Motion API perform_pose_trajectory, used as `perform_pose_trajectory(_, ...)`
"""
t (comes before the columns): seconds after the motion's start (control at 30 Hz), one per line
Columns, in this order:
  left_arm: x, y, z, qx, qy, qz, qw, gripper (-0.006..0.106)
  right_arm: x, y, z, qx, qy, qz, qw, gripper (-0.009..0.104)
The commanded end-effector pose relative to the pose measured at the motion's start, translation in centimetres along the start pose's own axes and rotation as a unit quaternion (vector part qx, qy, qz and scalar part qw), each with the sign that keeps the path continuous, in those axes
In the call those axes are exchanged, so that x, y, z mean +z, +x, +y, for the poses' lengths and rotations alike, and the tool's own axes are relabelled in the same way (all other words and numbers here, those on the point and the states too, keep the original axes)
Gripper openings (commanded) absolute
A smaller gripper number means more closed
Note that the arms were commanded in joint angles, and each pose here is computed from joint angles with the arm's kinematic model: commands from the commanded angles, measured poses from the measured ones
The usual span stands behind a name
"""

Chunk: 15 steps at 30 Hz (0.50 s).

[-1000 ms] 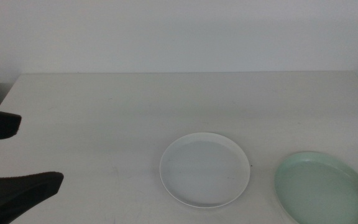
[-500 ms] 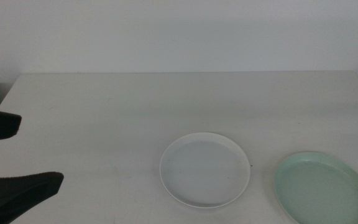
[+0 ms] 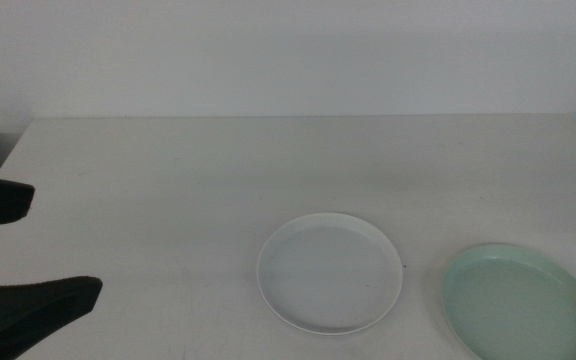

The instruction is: Stack the three bowls on top of each other.

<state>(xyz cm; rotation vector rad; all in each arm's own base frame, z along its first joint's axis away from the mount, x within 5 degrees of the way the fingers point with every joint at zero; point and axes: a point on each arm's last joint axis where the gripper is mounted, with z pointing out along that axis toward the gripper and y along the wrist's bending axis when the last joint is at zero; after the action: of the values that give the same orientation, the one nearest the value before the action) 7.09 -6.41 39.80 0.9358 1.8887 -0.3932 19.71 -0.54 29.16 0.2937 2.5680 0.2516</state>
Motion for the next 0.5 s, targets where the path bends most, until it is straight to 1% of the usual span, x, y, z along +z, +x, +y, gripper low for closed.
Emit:
perform_pose_trajectory(0.0, -0.4, -1.0, 0.1, -0.009, -0.008, -0.039, 0.999, 0.105, 0.5, -1.7, -0.8, 0.022, -0.003, -0.018, 1.0, 0.043)
perform_pose_trajectory(0.17, -0.4, -1.0, 0.1, -0.009, -0.008, -0.039, 0.999, 0.105, 3.3, -2.5, -4.1, 0.041, 0.018, 0.026, 0.999, 0.043)
perform_pose_trajectory(0.37, -0.4, -1.0, 0.1, -0.009, -0.008, -0.039, 0.999, 0.105, 7.5, -2.4, -5.6, 0.001, 0.021, 0.105, 0.994, 0.043)
perform_pose_trajectory(0.47, -0.4, -1.0, 0.1, -0.009, -0.008, -0.039, 0.999, 0.105, 9.3, -2.2, -6.1, -0.005, 0.02, 0.133, 0.991, 0.043)
